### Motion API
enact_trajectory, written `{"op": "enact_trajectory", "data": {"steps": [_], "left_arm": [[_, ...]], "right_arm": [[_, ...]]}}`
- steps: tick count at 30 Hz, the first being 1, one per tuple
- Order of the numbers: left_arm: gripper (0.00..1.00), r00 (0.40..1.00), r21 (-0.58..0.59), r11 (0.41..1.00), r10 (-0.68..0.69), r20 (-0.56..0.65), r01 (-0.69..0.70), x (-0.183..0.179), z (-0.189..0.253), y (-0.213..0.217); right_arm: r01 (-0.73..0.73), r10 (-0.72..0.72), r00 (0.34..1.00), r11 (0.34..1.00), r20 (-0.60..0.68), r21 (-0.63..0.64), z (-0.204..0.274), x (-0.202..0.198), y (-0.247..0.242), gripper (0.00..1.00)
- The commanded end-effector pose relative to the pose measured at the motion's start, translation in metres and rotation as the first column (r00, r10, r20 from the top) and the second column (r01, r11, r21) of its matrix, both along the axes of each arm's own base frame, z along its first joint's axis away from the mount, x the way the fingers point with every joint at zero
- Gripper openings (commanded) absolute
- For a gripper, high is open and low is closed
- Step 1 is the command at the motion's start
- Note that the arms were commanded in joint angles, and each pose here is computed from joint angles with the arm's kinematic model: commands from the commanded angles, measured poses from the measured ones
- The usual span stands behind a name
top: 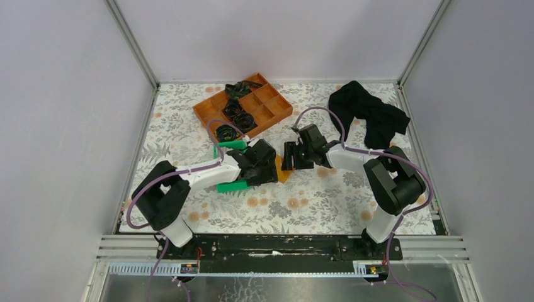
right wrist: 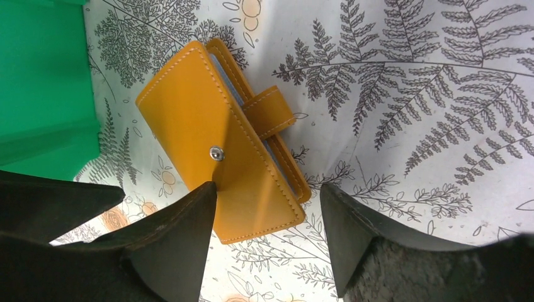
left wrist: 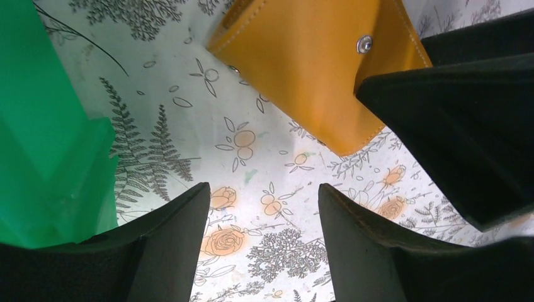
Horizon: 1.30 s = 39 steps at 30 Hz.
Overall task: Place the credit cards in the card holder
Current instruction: Adjust the card holder at the center of the board.
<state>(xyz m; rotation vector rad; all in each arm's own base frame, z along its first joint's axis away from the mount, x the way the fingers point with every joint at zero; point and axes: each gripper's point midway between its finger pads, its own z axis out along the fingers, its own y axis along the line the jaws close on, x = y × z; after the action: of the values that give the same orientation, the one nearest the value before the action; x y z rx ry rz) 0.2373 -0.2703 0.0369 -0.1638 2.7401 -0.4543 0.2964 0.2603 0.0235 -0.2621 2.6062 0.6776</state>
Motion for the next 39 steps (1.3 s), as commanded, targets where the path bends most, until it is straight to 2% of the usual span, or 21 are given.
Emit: {"op": "enact_trajectory", "data": {"steps": [1, 3, 5, 8, 11, 16, 24, 31, 39], "left_arm": [[0.72, 0.995, 0.046, 0.994, 0.096, 0.041, -0.097, 0.016, -0.007, 0.018], [0.72, 0.991, 0.064, 0.99, 0.125, 0.054, -0.128, 0.023, -0.01, 0.024], [0.72, 0.986, 0.071, 0.985, 0.151, 0.067, -0.155, 0.03, -0.013, 0.028], [0.72, 0.979, 0.075, 0.978, 0.186, 0.084, -0.192, 0.04, -0.018, 0.033], [0.72, 0.975, 0.07, 0.975, 0.205, 0.092, -0.211, 0.049, -0.021, 0.036], [0.72, 0.977, 0.068, 0.977, 0.196, 0.085, -0.202, 0.055, -0.026, 0.034], [0.72, 0.987, -0.005, 0.99, 0.143, 0.079, -0.143, 0.052, -0.027, 0.018], [0.72, 0.999, -0.013, 1.0, 0.014, 0.051, -0.013, 0.039, -0.034, -0.007], [0.72, 0.994, -0.03, 0.999, -0.007, 0.105, 0.01, 0.035, -0.013, -0.014]], "right_arm": [[-0.044, 0.043, 0.999, 0.998, -0.027, -0.052, -0.014, -0.008, 0.004, 0.68], [-0.057, 0.054, 0.998, 0.995, -0.039, -0.083, -0.02, -0.013, 0.006, 0.64], [-0.061, 0.055, 0.997, 0.994, -0.056, -0.096, -0.026, -0.017, 0.004, 0.53], [-0.052, 0.042, 0.996, 0.992, -0.082, -0.116, -0.033, -0.024, -0.002, 0.22], [-0.035, 0.022, 0.994, 0.99, -0.103, -0.133, -0.038, -0.032, -0.009, 0.01], [0.038, -0.051, 0.993, 0.992, -0.109, -0.119, -0.028, -0.042, -0.018, 0.0], [0.196, -0.203, 0.976, 0.977, -0.073, -0.088, -0.009, -0.07, -0.033, 0.0], [0.256, -0.258, 0.966, 0.963, -0.021, -0.079, 0.009, -0.09, -0.016, 0.0], [0.459, -0.454, 0.888, 0.885, 0.068, -0.076, 0.01, -0.098, -0.039, 0.0]]}}
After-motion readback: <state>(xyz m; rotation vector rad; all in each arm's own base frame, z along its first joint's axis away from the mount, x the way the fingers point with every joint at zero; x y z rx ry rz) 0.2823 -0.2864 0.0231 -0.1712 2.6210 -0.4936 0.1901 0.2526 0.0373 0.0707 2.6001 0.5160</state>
